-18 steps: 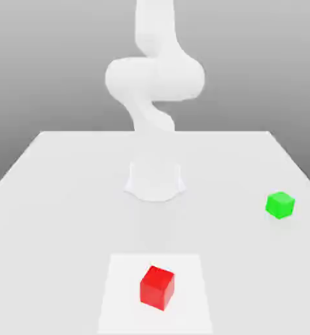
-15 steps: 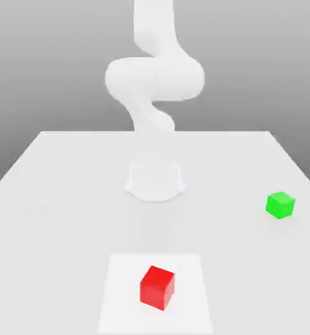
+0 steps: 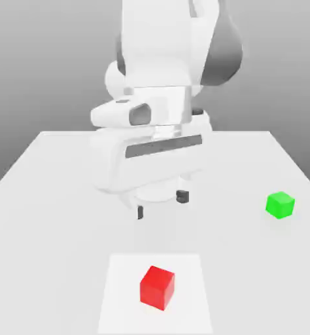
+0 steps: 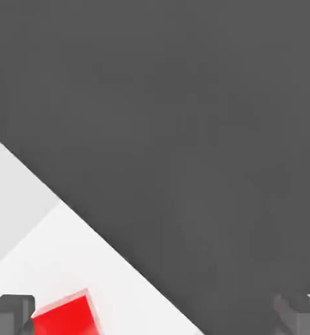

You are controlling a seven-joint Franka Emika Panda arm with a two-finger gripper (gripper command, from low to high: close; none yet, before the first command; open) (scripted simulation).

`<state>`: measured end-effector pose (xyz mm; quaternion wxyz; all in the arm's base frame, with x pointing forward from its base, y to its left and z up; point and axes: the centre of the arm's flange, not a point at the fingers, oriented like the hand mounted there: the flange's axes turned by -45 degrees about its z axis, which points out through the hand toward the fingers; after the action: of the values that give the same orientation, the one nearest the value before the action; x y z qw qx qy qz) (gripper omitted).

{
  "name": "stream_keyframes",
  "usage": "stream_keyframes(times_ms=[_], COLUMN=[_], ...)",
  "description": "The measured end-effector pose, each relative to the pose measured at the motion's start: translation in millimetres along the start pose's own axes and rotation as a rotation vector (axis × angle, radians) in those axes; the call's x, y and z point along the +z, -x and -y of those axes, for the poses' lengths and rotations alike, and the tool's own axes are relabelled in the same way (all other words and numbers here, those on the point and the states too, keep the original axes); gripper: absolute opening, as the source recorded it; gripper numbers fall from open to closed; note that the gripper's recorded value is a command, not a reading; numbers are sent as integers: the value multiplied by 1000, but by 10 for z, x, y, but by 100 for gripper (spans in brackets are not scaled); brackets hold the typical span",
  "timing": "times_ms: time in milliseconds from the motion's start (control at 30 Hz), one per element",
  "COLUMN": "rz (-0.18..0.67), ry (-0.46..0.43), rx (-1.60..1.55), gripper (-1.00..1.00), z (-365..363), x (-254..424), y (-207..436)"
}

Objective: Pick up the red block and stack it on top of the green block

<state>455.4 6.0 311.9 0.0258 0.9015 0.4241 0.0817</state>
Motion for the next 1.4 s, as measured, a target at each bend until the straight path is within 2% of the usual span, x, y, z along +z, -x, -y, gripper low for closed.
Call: stream_keyframes(times_ms=[167, 333, 367, 600, 800, 933, 1100, 1400], rz=[97, 111, 112, 113, 109, 85, 60, 39], ry=[-111, -130, -130, -133, -135, -156, -178, -191], rx=[-208, -242, -242, -242, -258, -459, -709, -1106], gripper=[0, 0, -100, -100, -100, -100, -100, -100], z=[313, 414, 432, 439, 437, 1197, 2281, 4023], x=[838, 1420, 1527, 1555, 1009, 854, 673, 315], y=[286, 400, 419, 425, 300, -292, -726, -684])
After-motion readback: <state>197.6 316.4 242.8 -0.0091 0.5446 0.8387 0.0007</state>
